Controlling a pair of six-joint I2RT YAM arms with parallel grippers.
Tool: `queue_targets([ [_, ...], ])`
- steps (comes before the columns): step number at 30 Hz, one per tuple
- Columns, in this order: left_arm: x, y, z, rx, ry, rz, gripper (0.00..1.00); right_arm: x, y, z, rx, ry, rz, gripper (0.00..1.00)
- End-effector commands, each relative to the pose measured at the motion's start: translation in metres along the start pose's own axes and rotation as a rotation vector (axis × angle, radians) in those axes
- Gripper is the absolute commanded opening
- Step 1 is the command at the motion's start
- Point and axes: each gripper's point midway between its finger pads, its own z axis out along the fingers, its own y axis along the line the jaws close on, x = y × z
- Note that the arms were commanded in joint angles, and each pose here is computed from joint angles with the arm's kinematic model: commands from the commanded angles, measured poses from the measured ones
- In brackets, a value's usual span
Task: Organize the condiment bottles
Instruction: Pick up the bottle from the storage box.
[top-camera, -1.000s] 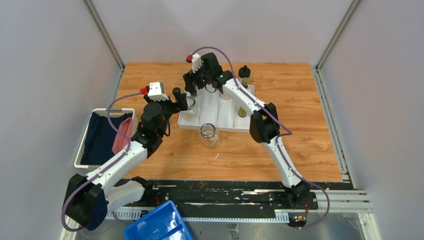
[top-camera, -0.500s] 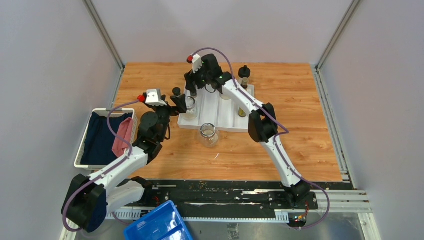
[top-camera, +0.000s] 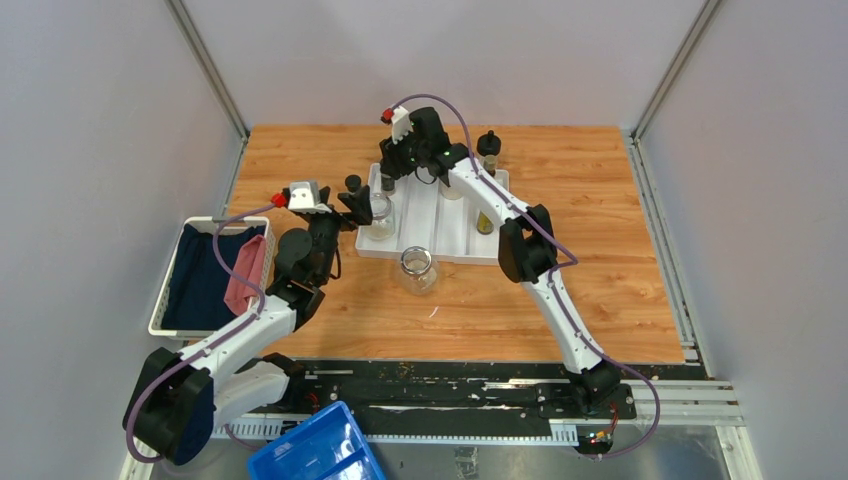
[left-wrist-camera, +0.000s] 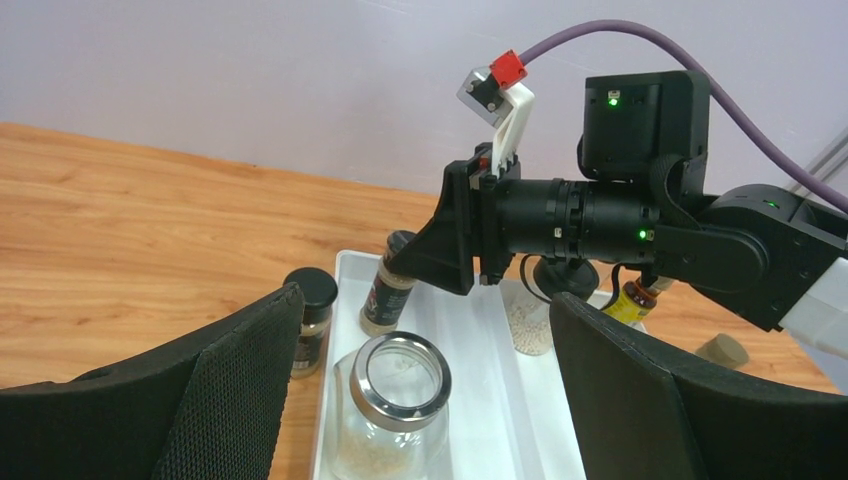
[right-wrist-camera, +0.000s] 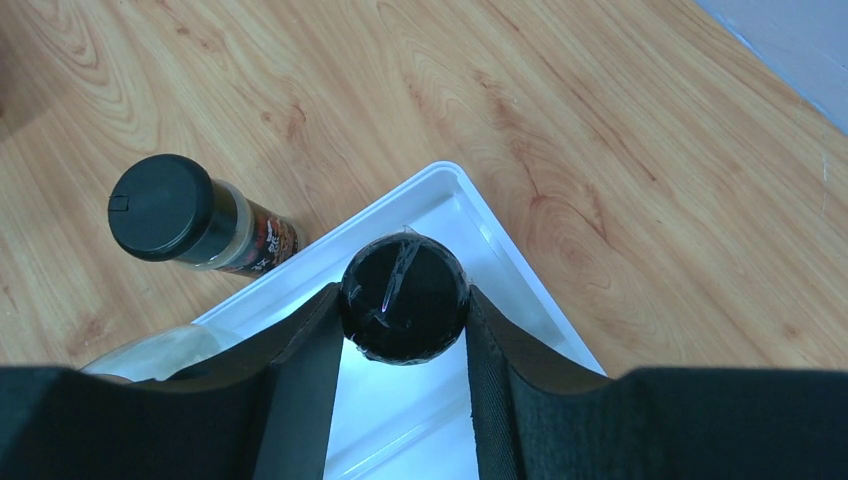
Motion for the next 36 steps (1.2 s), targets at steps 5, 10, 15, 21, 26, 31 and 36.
queue_targets([
  [5, -0.006, -0.001, -0.002, 0.004, -0.041, -0.004, 0.95, -0.006, -0.009, 0.002, 0.006, -0.028, -0.001, 0.34],
  [10, -0.006, 0.0, -0.003, 0.002, -0.042, -0.006, 0.95, -0.009, -0.008, -0.001, 0.008, -0.03, -0.007, 0.15],
  [15, -0.006, 0.0, -0.003, 0.001, -0.041, -0.009, 0.95, -0.015, -0.006, -0.005, 0.011, -0.035, -0.013, 0.04],
  [21, -0.006, 0.001, -0.004, -0.003, -0.043, -0.011, 0.95, -0.023, -0.006, -0.011, 0.02, -0.044, -0.021, 0.0],
  [26, -0.007, 0.002, -0.005, -0.007, -0.046, -0.015, 0.95, -0.031, -0.004, -0.017, 0.021, -0.053, -0.033, 0.0],
  [31, -0.008, 0.004, -0.006, -0.02, -0.049, -0.018, 0.96, -0.044, 0.0, -0.025, 0.026, -0.071, -0.056, 0.0],
  [36, -0.01, 0.005, -0.006, -0.025, -0.055, -0.022, 0.96, -0.06, 0.005, -0.035, 0.035, -0.092, -0.087, 0.0],
])
